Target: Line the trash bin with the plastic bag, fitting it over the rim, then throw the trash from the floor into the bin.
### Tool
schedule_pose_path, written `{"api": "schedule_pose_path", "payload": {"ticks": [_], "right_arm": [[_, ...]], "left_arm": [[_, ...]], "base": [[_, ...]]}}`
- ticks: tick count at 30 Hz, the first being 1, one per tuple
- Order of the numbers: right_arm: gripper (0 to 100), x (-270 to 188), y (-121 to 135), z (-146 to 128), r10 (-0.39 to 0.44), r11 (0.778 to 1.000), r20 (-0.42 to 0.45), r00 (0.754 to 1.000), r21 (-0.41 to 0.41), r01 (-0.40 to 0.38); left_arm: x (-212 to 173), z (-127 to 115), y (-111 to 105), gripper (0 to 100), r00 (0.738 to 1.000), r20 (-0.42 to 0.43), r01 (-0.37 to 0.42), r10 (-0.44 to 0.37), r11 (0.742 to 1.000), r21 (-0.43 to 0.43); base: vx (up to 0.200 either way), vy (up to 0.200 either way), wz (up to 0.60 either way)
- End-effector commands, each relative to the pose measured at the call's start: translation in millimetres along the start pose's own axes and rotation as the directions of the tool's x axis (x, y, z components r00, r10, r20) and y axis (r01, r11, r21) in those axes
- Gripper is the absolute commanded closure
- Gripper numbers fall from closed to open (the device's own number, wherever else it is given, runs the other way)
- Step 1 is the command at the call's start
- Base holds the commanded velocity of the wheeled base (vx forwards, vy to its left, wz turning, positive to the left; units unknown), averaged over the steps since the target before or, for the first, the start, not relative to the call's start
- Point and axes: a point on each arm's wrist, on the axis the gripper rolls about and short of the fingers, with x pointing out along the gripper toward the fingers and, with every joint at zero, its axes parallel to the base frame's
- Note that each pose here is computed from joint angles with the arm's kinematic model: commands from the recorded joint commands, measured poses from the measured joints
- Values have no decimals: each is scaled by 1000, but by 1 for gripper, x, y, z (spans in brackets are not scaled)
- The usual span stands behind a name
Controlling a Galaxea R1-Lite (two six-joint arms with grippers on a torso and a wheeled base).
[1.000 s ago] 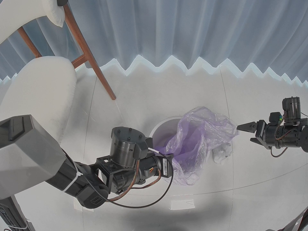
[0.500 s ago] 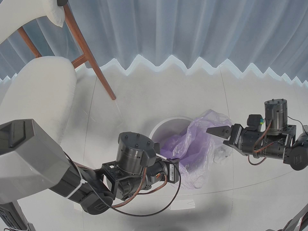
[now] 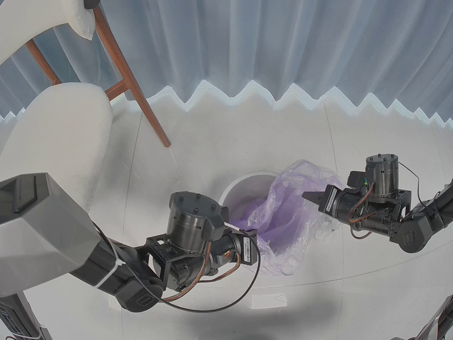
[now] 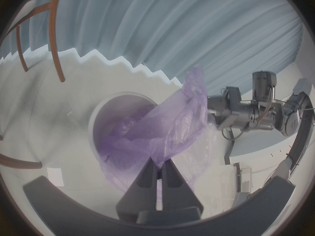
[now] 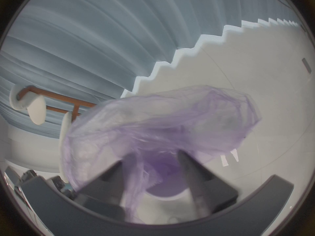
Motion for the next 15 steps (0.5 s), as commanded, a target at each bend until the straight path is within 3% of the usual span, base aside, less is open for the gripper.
{"api": "schedule_pose_path", "payload": {"ticks": [1, 4, 8, 15], "right_arm": [[100, -12, -19, -24, -82, 996, -69, 994, -27, 80], [100, -24, -31, -42, -121, 992, -123, 985, -43, 117], [100, -40, -45, -66, -153, 988, -181, 971, -49, 146], [100, -29, -47, -90, -166, 986, -271, 948, -72, 152]], "left_arm": [[-1, 7, 18, 100, 998, 20, -61, 61, 998, -18], [-5, 5, 32, 100, 994, -4, -113, 113, 993, -17], [-23, -6, 52, 100, 975, -84, -198, 204, 978, 73], [-21, -24, 61, 100, 959, -148, -226, 241, 968, 112]], "base": [[0, 0, 0], [0, 0, 0], [0, 0, 0], [0, 0, 0]]}}
